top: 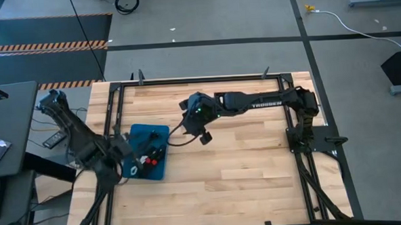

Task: Pick and place USB-C Cables
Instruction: Move the blue bin to the center of the table

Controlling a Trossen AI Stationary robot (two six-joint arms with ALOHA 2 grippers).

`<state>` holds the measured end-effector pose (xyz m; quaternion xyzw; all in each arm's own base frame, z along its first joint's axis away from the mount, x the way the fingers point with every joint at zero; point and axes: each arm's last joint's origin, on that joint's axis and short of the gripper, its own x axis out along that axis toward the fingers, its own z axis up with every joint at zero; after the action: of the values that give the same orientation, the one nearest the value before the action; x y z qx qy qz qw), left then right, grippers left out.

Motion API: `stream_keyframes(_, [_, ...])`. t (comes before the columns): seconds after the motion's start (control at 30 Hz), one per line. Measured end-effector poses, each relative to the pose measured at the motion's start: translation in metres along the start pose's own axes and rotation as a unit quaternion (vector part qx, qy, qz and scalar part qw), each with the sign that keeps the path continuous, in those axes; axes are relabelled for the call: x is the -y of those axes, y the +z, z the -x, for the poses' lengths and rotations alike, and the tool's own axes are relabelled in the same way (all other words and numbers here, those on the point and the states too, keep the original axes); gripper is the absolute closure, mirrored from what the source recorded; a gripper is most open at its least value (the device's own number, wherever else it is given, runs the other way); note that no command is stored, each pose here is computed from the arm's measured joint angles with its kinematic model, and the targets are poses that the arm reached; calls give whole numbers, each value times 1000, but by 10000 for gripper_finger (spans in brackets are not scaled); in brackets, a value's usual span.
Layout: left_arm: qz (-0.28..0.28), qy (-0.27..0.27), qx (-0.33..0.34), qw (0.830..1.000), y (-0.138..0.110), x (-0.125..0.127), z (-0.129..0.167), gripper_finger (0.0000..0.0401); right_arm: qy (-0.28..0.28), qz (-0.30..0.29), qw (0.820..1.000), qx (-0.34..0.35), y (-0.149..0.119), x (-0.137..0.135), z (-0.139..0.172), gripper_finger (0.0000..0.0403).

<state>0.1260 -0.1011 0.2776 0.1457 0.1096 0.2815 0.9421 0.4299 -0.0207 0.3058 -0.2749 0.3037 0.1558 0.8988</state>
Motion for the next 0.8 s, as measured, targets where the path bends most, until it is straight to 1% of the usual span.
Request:
stream_keyframes(0.07, [32,-23,-30,999,3,-11,-7,257,1,16,1000,1,-1,0,-1,233])
stream_keyframes(0.13, [88,-42,-61,993,4,-24,-15,257,-4,29,1000,9,-1,0,-10,233])
stream_keyframes(0.2, [144,-33,-80,986,5,-36,-22,257,4,45,999,6,-6,-1,-24,233])
stream_keyframes(0.23, [156,-32,-89,983,4,-41,-25,257,1,53,999,8,-8,-1,-32,233])
stream_keyframes(0.37, [162,-45,-117,979,2,-48,-31,257,7,63,998,1,-19,-4,-61,233])
stream_keyframes(0.5, [154,-46,-131,978,-1,-49,-31,257,7,85,996,7,-15,-1,-75,233])
stream_keyframes(0.57, [167,-49,-142,974,-3,-49,-30,258,12,85,996,3,-13,0,-80,233])
stream_keyframes(0.63, [191,-62,-169,965,-8,-48,-29,258,14,78,997,-4,-12,1,-81,233])
stream_keyframes(0.7, [218,-77,-206,951,-12,-45,-29,259,3,73,997,-15,-10,2,-79,233])
stream_keyframes(0.8, [237,-66,-261,933,-20,-37,-32,267,-12,70,997,-42,-7,4,-65,234])
